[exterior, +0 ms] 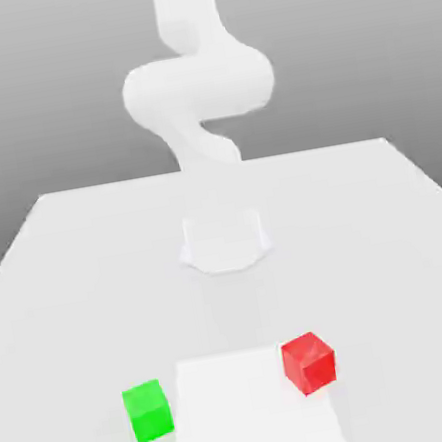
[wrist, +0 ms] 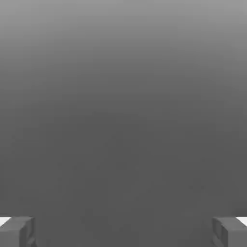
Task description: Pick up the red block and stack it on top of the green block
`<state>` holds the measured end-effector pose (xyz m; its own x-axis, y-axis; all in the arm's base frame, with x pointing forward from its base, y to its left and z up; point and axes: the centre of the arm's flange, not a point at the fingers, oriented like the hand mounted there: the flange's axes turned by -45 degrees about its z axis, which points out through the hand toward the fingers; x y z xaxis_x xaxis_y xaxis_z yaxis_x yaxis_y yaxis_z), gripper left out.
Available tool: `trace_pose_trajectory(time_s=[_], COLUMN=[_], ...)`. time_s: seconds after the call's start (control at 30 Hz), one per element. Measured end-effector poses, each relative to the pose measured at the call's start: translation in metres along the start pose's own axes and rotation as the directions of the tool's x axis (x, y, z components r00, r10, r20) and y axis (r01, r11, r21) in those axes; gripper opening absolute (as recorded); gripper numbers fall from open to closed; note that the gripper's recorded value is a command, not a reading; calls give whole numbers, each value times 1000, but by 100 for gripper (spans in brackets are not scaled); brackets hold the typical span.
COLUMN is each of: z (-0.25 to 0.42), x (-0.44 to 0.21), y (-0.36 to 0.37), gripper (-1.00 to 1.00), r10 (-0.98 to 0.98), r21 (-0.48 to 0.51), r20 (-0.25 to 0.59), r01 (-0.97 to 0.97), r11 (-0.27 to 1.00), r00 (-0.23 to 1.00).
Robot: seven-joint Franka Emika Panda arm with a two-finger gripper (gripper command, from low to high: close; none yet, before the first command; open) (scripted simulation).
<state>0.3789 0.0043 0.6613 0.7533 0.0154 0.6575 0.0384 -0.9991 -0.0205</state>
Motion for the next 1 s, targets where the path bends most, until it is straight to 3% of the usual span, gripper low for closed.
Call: trace_pose_trajectory(time_s=[0.3,0.57,0.67,0.83,0.87,1.0], z=[211,322,343,379,385,385], x=[-99,-252,-298,-334,-340,-340], y=[-38,-69,-72,-69,-69,-69], gripper=[0,0,0,0,-100,-100], r10=[-162,-330,-373,-376,-375,-374], r21=[134,212,231,231,231,231], r20=[325,560,606,614,615,615], r01=[124,253,293,297,295,295], r11=[983,944,928,927,927,927], r00=[932,760,703,694,694,694])
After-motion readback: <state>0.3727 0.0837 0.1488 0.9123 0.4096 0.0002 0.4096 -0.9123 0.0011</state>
